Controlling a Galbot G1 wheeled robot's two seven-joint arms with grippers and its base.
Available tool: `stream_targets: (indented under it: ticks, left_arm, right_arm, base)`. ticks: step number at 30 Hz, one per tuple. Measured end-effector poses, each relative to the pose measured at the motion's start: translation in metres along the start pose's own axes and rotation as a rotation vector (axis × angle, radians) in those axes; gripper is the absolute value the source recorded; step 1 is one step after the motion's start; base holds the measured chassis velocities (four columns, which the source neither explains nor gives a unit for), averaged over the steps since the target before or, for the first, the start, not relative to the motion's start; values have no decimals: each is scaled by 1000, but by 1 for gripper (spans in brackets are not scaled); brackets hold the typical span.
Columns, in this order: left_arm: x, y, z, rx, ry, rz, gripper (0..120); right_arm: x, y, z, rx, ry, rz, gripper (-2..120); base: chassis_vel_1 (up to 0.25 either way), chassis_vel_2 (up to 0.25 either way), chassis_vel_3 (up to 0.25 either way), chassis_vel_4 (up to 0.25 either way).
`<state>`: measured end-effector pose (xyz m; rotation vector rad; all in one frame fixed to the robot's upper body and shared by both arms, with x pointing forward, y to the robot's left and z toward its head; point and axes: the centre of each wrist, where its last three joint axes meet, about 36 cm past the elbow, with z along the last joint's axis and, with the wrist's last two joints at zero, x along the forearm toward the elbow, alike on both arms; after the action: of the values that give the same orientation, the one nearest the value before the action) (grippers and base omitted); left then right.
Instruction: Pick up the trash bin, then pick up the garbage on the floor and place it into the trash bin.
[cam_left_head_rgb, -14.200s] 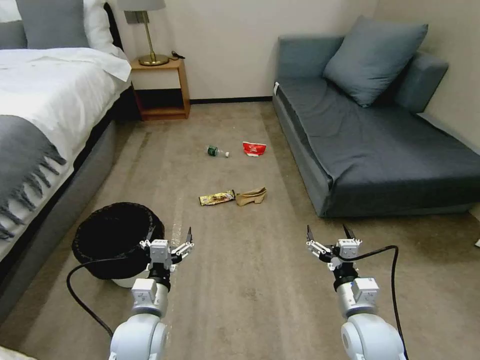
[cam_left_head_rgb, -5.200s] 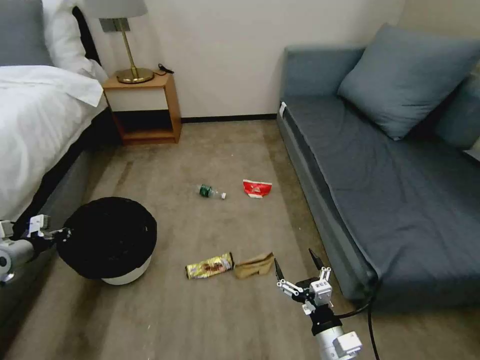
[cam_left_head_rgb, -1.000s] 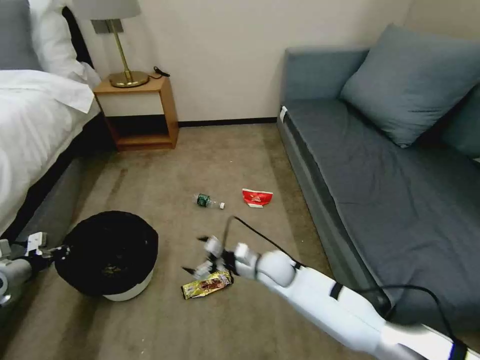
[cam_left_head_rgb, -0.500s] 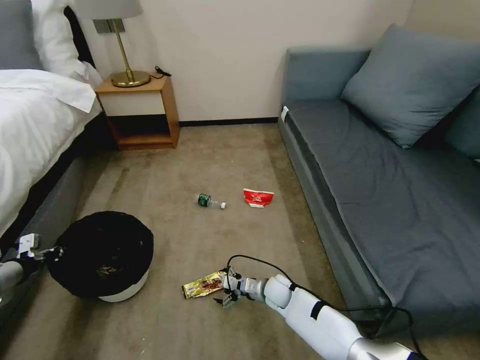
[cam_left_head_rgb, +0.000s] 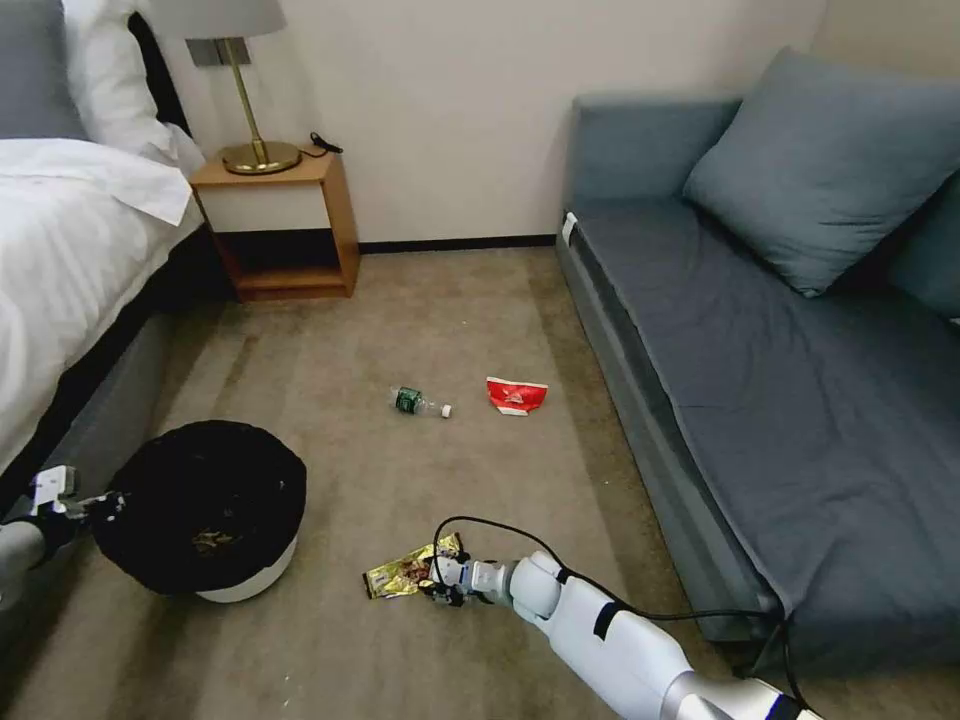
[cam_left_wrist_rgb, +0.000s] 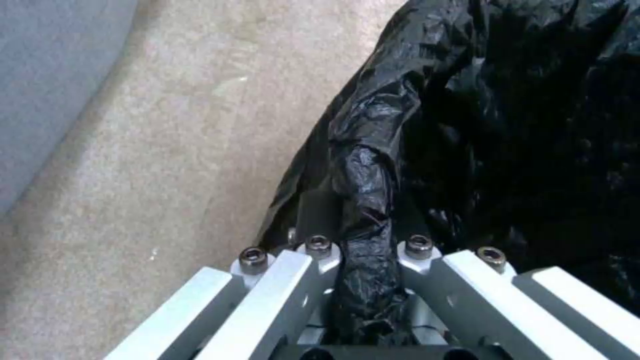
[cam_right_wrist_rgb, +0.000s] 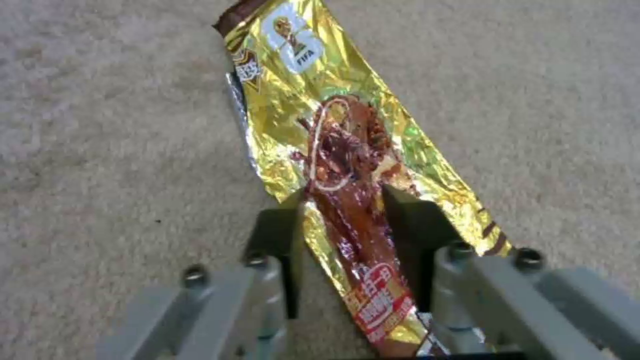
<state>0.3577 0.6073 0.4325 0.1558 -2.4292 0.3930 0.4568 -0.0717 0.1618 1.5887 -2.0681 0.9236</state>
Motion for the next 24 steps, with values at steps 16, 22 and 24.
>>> stream_targets:
  ticks: [16, 22, 24]
  left_arm:
    - [1, -1, 0, -1, -2, 1, 4]
    - [-3, -1, 3, 5, 5, 3, 4]
    - [-4, -1, 3, 5, 6, 4, 4]
  right_arm:
    - [13, 1, 7, -52, -40, -11, 8]
    - [22, -5, 16, -10, -48, -14, 30]
    - [22, -5, 18, 1, -43, -15, 39]
  base:
    - [0, 0, 0, 0]
    - [0, 0, 0, 0]
    - [0, 0, 0, 0]
